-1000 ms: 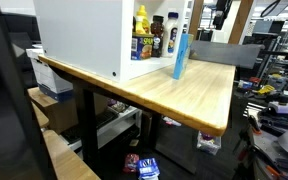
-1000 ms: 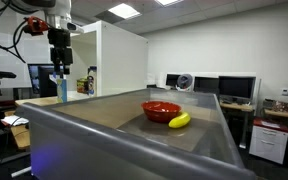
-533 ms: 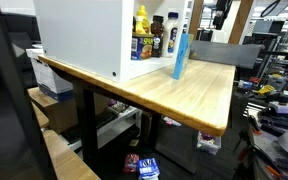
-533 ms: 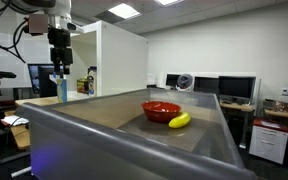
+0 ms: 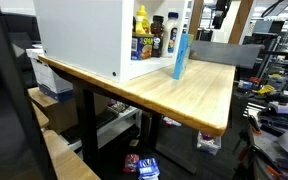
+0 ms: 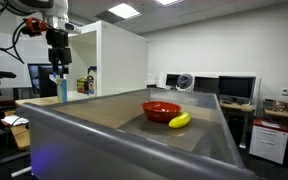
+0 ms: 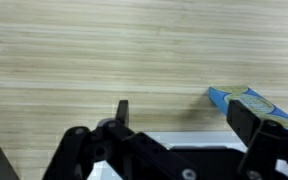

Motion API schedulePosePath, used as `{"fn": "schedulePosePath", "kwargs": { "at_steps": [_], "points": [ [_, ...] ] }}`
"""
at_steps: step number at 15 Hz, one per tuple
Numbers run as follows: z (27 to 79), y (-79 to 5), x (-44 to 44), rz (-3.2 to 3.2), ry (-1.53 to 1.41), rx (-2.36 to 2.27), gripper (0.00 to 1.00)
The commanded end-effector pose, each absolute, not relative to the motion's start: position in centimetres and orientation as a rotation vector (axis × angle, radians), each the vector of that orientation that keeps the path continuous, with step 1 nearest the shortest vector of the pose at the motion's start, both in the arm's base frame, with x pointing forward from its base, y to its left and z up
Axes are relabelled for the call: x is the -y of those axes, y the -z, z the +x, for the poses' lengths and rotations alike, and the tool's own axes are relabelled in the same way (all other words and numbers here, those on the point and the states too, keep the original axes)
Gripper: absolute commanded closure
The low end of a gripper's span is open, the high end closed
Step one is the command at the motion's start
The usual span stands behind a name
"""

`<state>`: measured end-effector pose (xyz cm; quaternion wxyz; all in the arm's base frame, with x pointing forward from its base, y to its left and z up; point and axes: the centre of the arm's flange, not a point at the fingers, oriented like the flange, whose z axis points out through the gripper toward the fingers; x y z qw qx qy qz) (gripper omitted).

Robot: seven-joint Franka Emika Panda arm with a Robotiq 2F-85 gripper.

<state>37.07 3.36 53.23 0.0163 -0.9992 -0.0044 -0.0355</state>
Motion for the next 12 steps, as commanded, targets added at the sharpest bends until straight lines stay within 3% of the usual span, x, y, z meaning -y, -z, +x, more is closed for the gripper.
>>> {"fn": "schedulePosePath", "kwargs": {
  "at_steps": [1, 12],
  "points": [
    [37.4, -53.4, -5.5, -3.173, 0.157, -0.011, 0.0],
    [37.6, -53.4, -9.5, -3.24, 0.23, 0.033, 0.0]
  ]
}}
